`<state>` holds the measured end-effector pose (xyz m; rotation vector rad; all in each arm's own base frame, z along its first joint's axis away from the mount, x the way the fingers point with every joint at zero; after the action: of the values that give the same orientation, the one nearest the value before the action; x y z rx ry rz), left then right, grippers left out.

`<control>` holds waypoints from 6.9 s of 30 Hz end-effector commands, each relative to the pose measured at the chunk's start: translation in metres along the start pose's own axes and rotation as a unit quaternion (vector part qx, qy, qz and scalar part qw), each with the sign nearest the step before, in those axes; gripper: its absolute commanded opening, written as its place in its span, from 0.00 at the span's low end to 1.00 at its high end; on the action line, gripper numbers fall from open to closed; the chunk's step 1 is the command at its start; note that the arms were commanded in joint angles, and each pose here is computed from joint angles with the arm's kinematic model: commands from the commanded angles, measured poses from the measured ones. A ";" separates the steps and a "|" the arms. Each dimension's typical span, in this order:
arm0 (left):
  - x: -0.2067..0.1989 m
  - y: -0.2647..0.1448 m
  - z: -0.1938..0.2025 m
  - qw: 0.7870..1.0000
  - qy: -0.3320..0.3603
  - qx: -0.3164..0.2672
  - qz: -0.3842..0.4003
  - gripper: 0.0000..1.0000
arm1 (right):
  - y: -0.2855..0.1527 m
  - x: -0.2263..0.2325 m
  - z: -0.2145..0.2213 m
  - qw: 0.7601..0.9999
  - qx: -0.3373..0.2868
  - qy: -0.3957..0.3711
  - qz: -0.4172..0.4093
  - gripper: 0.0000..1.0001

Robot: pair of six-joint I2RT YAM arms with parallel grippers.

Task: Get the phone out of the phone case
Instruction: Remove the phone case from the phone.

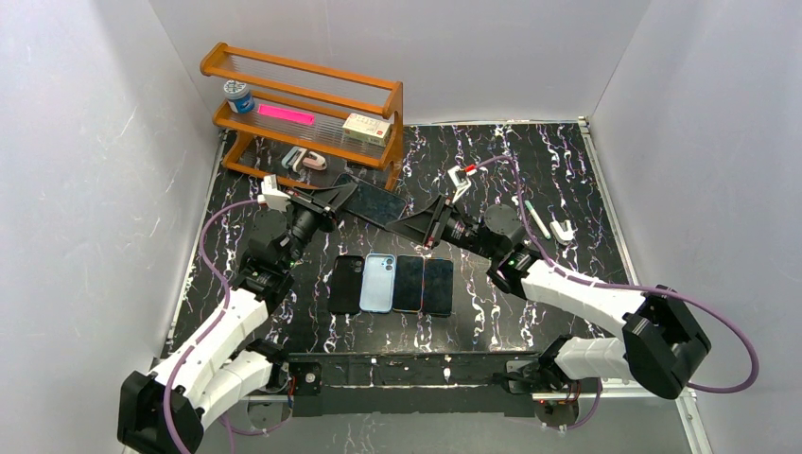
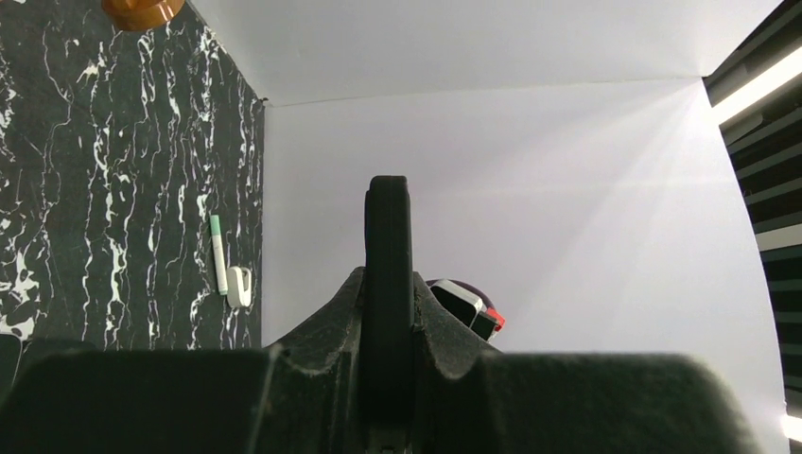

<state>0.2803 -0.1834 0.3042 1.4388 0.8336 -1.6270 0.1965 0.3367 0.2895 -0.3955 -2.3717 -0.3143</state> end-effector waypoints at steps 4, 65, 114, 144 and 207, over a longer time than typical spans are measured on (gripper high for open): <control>-0.028 -0.006 0.006 0.999 -0.014 0.013 0.047 0.00 | 0.001 0.022 -0.005 0.996 -0.004 -0.061 -0.071 0.08; -0.042 -0.017 0.062 0.891 0.290 0.343 0.065 0.00 | -0.044 -0.007 0.015 0.885 0.177 -0.380 -0.201 0.62; -0.046 -0.027 0.083 0.879 0.213 0.421 0.074 0.00 | 0.009 -0.023 -0.006 0.776 0.194 -0.561 -0.216 0.01; -0.025 0.008 0.054 0.912 0.271 0.304 0.043 0.00 | -0.046 -0.011 -0.026 0.946 0.115 -0.301 0.021 0.62; -0.038 -0.006 0.058 0.938 0.192 0.278 0.080 0.00 | -0.041 0.042 -0.030 0.994 0.034 -0.033 -0.095 0.25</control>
<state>0.2610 -0.2279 0.3411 2.1861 0.4916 -1.6062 0.1747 0.2970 0.3003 -0.2451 -2.4116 -0.1578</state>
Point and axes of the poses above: each gripper's point midway between its finger pads, its own y axis out along the fingers, its own x axis along the line the jaws close on, z = x × y, the point moved 2 cm from there along -y, back along the fingers, and after that the axes turned 13 degrees about -y, right-handed, at the moved point
